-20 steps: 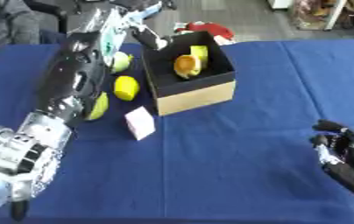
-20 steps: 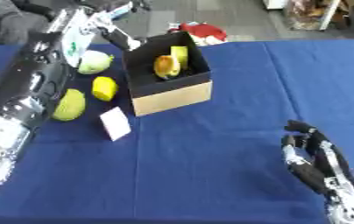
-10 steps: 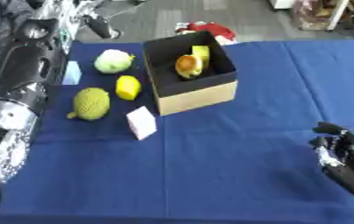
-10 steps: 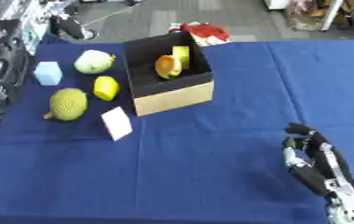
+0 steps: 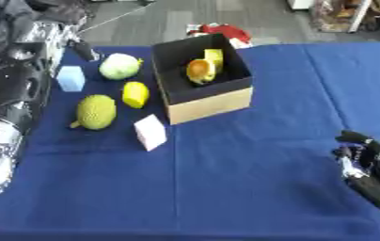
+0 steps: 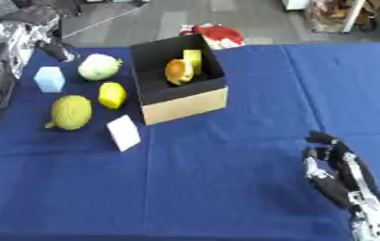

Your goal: Pick up objects on the table and place them in the box.

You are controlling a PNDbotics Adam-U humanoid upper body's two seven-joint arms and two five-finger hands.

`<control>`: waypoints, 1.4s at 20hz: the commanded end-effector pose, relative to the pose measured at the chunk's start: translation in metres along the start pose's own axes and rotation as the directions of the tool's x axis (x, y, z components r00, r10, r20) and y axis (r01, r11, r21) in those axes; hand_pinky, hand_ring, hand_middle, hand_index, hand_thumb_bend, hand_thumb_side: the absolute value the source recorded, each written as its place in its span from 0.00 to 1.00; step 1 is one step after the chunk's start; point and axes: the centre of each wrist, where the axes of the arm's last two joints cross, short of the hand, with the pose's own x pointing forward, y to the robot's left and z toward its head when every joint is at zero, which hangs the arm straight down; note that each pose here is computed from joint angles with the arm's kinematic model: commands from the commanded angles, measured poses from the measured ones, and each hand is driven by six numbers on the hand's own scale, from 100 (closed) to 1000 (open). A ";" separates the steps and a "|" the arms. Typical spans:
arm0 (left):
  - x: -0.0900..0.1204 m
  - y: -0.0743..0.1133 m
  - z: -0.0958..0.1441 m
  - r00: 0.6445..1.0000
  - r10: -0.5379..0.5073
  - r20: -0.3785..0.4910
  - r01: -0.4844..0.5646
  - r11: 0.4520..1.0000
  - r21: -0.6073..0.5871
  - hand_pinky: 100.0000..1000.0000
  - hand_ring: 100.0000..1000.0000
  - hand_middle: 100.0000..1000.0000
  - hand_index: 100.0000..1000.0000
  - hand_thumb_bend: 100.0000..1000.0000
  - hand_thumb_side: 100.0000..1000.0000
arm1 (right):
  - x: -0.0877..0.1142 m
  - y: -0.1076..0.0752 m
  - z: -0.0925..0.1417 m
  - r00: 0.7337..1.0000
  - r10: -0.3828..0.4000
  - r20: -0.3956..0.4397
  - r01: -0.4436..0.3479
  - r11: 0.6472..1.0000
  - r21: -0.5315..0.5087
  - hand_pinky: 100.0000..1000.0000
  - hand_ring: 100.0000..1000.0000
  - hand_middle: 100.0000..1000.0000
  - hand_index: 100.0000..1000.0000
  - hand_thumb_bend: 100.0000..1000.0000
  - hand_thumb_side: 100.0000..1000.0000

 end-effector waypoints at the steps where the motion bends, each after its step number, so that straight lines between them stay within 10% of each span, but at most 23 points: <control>1: -0.027 0.009 0.002 0.998 -0.004 -0.058 0.005 1.000 0.016 0.89 0.86 0.87 0.93 0.37 0.20 | 0.004 -0.008 -0.003 1.000 0.021 0.018 -0.020 1.000 -0.006 0.72 0.62 0.71 0.82 0.00 0.19; 28: -0.044 -0.013 0.005 0.984 -0.105 -0.147 0.083 0.986 -0.145 0.89 0.85 0.86 0.92 0.45 0.24 | 0.011 -0.012 -0.015 0.998 0.022 0.052 -0.022 1.000 -0.010 0.72 0.62 0.70 0.82 0.00 0.17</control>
